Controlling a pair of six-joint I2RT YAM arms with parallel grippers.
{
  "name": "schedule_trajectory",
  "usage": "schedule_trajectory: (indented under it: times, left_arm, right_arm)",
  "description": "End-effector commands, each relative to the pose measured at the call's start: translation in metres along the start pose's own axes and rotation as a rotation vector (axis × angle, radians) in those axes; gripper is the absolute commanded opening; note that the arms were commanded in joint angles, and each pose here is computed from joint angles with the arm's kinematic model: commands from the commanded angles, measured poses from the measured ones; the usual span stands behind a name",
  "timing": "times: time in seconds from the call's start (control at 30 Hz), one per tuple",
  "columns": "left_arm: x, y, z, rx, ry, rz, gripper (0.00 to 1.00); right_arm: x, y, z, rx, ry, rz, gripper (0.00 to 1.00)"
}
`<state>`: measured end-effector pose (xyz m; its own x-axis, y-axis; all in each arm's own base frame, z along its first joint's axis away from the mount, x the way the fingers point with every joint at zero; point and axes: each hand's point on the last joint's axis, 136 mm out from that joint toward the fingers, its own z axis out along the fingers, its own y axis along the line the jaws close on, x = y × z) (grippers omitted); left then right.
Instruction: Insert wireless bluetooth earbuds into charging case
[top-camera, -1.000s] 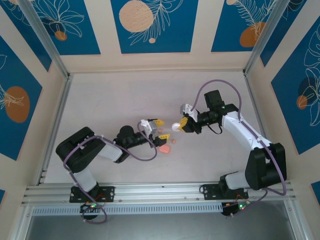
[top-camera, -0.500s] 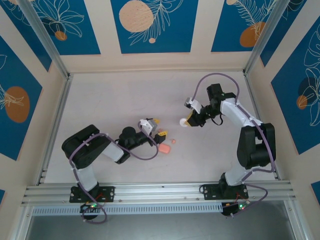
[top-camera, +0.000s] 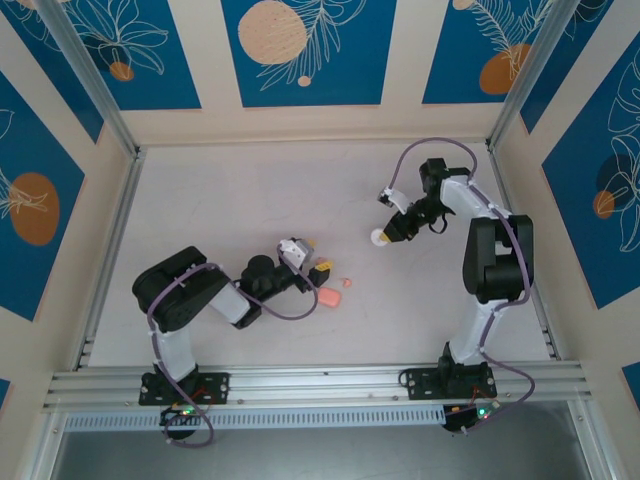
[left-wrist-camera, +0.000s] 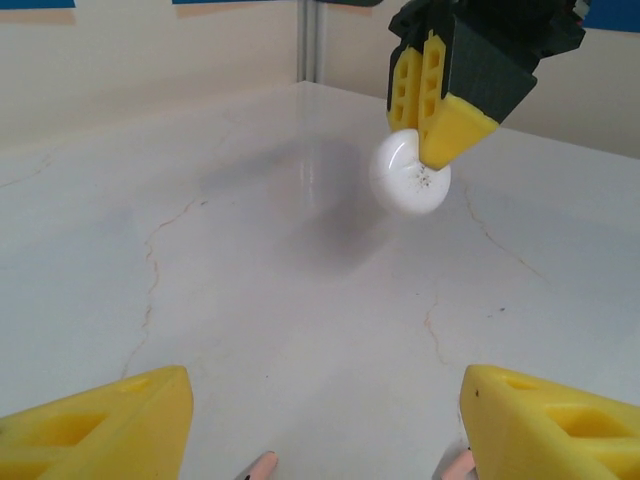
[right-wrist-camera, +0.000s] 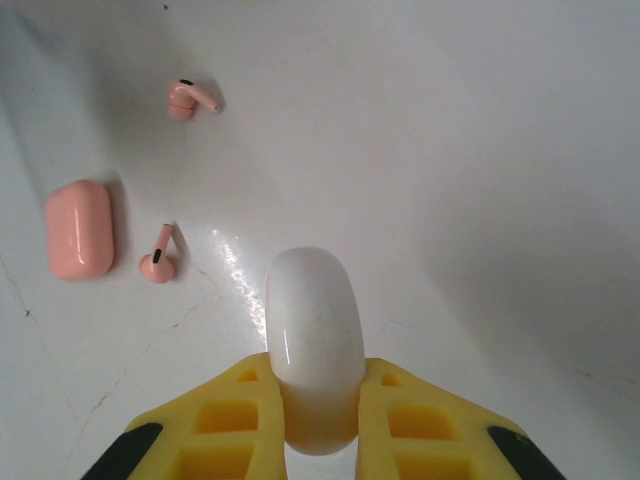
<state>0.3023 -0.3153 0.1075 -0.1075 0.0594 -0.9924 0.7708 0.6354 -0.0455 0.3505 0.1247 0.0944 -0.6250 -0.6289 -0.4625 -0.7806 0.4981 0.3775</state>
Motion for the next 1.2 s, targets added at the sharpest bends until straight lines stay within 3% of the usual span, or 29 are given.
schedule_trajectory:
  times: [0.0, 0.87, 1.17]
  left_arm:
    - [0.001, 0.003, 0.000, -0.024, -0.013, -0.017, 0.70]
    - [0.017, 0.006, 0.002, -0.043, 0.038, -0.034, 0.66]
    - [0.018, 0.006, 0.000, -0.043, 0.039, -0.040, 0.65]
  right_arm:
    - [0.008, -0.003, 0.001, -0.019, 0.049, 0.036, 0.14]
    - [0.036, -0.046, 0.021, -0.067, 0.159, 0.129, 0.21]
    - [0.035, -0.054, 0.022, -0.046, 0.156, 0.143, 0.35]
